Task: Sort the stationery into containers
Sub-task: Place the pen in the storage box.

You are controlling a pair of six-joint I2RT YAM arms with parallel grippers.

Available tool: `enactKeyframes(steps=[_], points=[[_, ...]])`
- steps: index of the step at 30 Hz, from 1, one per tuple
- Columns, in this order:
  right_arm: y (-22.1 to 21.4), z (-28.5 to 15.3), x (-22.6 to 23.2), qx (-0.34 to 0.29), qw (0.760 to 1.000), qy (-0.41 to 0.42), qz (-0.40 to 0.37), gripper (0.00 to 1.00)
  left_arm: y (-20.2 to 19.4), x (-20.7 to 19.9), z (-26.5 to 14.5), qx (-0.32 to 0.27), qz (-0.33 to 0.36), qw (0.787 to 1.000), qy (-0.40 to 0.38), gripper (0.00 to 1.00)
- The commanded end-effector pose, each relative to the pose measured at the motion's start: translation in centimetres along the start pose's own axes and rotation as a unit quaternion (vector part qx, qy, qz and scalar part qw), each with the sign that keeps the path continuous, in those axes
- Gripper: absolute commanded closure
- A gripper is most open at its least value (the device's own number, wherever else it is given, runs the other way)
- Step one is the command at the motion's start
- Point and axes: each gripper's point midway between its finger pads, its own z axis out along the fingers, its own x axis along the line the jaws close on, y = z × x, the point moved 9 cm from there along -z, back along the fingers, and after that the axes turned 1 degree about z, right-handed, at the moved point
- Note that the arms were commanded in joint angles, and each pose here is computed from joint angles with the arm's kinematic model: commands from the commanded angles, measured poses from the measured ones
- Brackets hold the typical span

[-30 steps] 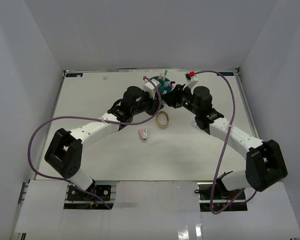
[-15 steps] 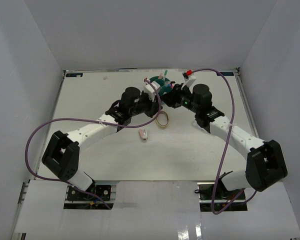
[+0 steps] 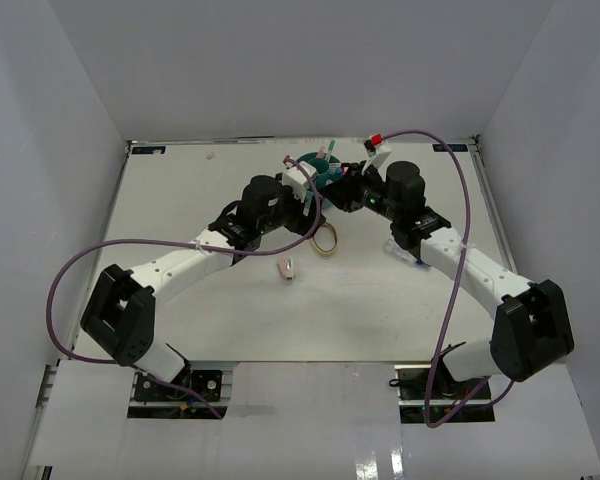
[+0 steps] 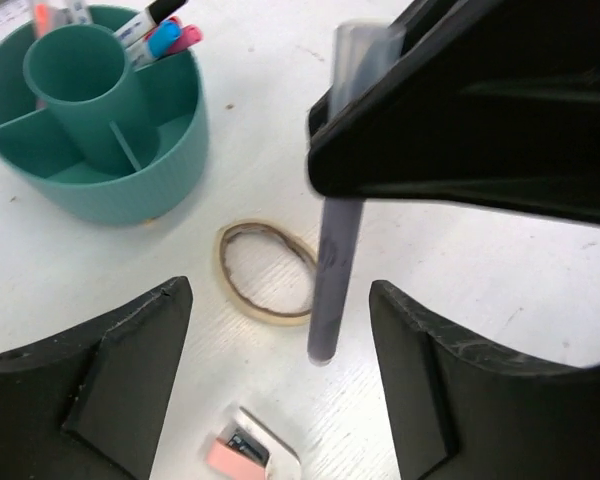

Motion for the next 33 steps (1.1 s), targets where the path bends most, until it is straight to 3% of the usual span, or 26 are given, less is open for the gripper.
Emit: enactKeyframes(steps=[1,6,13,20,33], points=[[3.2,0.6,0.5,-0.045,0.998,0.001,-0.038,0.92,2.3,0.8,-2.2,-0.026,-0.012,0.998,0.056,0.14],[6.4,2.1,0.1,-0.106,0.992,-0.02,-0.065,0.92,2.1,2.6,-4.5,-0.01,-0.042,0.995,0.086,0.07],[10.5,5.9,-1.3,-0.173,0.977,-0.057,-0.113,0.92,-0.3,9.1,-8.3,0.013,-0.155,0.972,0.175,0.02],[11.4,10.6,-4.3,-0.188,0.966,-0.096,-0.148,0.92,-1.7,10.4,-8.6,0.027,-0.168,0.965,0.198,0.02],[8.2,17.7,-9.4,-0.154,0.97,-0.111,-0.151,0.92,-1.8,10.5,-8.9,0.03,-0.153,0.967,0.202,0.02]])
